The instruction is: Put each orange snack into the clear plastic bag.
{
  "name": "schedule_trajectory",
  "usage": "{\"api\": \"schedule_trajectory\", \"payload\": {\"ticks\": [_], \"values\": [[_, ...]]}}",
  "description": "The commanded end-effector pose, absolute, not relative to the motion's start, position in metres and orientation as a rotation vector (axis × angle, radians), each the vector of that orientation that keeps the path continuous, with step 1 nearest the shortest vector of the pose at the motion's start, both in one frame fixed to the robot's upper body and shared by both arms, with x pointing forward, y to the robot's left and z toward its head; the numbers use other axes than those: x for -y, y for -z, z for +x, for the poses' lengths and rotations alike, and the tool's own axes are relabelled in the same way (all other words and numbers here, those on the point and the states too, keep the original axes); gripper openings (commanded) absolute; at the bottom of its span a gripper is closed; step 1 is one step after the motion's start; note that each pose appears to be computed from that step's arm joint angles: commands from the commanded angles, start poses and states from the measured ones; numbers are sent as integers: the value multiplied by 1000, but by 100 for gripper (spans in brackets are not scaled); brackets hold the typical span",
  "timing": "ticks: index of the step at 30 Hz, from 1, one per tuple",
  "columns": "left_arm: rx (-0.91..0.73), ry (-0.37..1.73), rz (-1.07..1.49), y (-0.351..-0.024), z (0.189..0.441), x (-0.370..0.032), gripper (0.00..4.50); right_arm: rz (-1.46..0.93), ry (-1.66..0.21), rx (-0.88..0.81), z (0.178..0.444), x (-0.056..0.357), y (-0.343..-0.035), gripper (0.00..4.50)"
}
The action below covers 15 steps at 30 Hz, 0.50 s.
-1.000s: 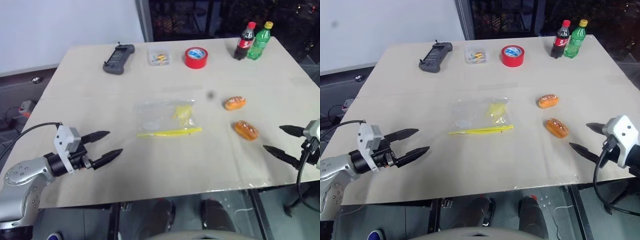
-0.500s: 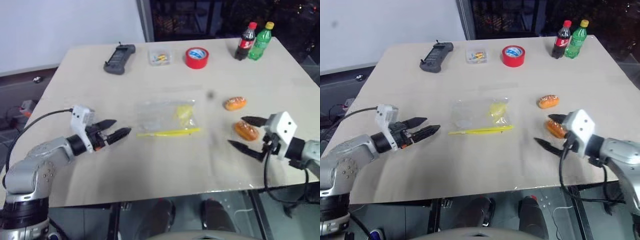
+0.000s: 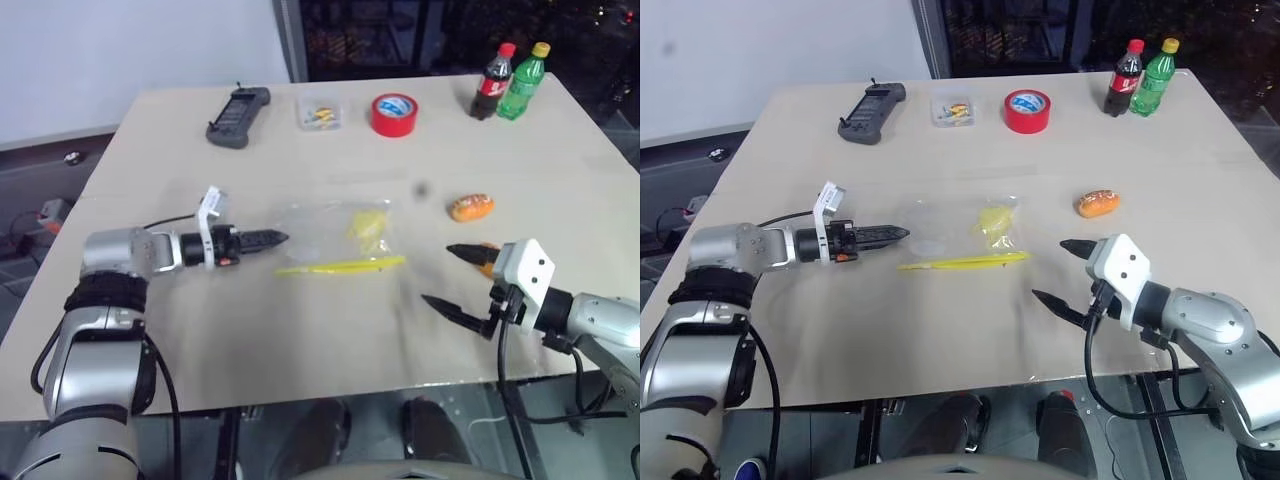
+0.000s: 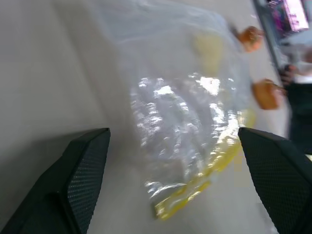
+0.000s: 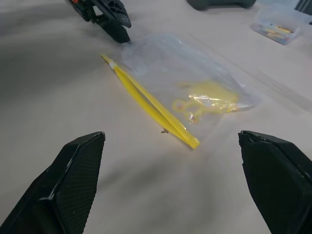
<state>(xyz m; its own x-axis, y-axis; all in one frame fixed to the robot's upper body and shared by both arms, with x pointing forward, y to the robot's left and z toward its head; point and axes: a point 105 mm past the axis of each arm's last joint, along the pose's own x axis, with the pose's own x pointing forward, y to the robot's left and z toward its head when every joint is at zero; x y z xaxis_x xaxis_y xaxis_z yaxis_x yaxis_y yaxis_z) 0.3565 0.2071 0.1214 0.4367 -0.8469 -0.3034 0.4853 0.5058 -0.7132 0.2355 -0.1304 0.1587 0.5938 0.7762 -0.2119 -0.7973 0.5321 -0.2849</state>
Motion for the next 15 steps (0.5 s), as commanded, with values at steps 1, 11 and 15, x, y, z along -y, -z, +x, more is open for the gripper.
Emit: {"api": "schedule_trajectory", "payload": {"ticks": [1, 11, 15], "values": [[-733, 1021, -750, -121, 351, -194, 447, -403, -871, -26, 226, 134, -169, 449], [-765, 1098, -900, -123, 343, -181, 447, -387, -800, -38, 215, 138, -169, 449], [-864, 1069, -821, -104, 340, -160, 447, -387, -801, -32, 216, 136, -171, 449]]}}
